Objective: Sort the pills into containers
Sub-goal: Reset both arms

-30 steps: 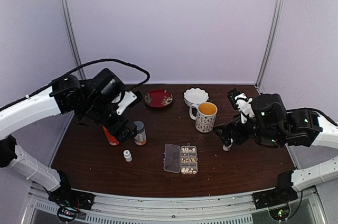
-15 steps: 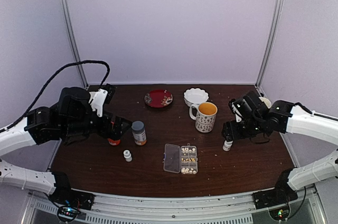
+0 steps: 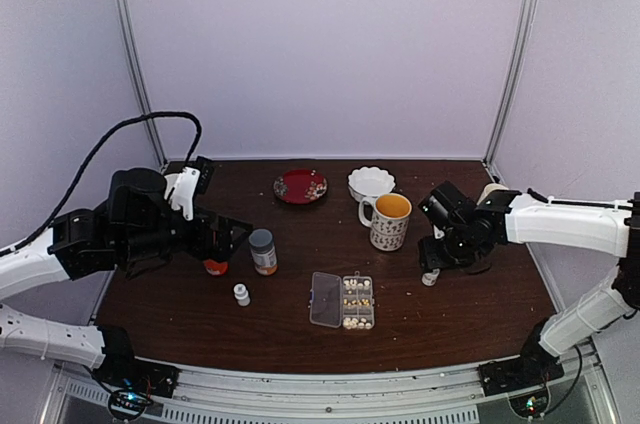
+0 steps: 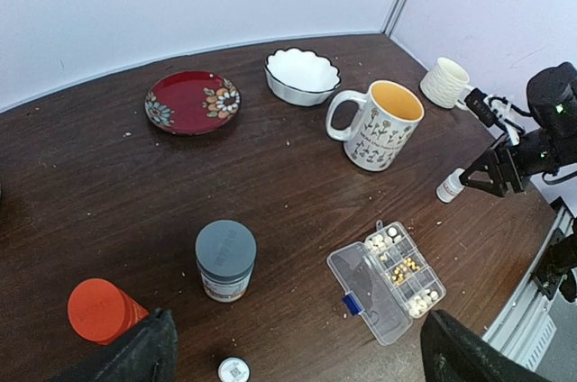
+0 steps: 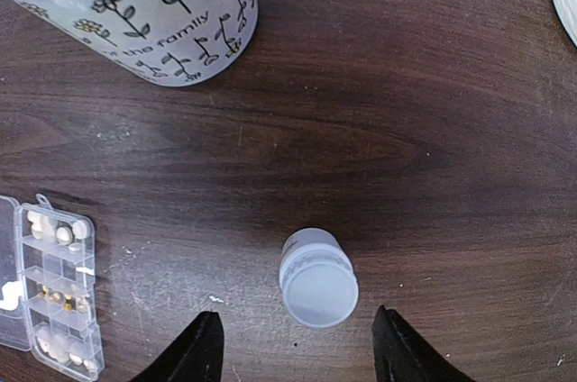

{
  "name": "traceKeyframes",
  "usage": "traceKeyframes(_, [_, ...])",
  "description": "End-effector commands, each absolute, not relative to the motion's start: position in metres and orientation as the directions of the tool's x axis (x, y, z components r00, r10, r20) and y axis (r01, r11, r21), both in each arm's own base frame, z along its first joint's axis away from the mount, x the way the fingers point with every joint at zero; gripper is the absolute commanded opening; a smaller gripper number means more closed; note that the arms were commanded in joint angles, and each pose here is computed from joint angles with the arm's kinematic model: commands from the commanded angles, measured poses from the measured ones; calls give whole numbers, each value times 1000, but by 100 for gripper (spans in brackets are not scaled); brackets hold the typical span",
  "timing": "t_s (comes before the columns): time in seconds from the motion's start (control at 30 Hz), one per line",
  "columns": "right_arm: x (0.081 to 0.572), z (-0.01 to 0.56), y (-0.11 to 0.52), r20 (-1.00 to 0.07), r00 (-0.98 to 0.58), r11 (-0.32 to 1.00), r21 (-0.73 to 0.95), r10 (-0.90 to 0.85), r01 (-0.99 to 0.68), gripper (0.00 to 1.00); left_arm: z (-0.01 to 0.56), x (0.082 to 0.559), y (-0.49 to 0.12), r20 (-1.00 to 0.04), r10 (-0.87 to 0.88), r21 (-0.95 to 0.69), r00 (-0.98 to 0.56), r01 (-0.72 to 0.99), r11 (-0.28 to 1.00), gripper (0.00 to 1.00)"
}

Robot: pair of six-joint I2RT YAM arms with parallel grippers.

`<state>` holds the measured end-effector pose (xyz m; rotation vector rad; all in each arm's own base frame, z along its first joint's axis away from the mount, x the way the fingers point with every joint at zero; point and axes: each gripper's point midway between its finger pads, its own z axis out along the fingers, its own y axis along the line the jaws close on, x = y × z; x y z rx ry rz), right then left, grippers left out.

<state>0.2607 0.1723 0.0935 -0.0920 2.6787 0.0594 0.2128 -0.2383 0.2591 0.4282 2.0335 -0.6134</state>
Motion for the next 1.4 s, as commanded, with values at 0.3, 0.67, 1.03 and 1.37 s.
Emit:
traceKeyframes(0.3, [274, 79, 164, -447, -894, 1000, -10, -4, 1, 49, 259, 218, -247, -871, 85, -221, -484, 542, 811, 98])
traceKeyframes(0.67, [276, 71, 160, -439, -898, 999, -38, -4, 15, 47, 250, 220, -257, -851, 137, -203, -507, 559, 804, 97])
traceKeyframes(1.03, [265, 115, 172, -499, -855, 990, -79, -139, -114, 66, 205, 206, -297, -735, 199, -330, -648, 598, 731, 70])
traceKeyframes(1.37, [209, 111, 260, -471, -846, 917, 167, -249, -363, 56, 148, 210, -321, -610, 262, -354, -748, 553, 755, 44])
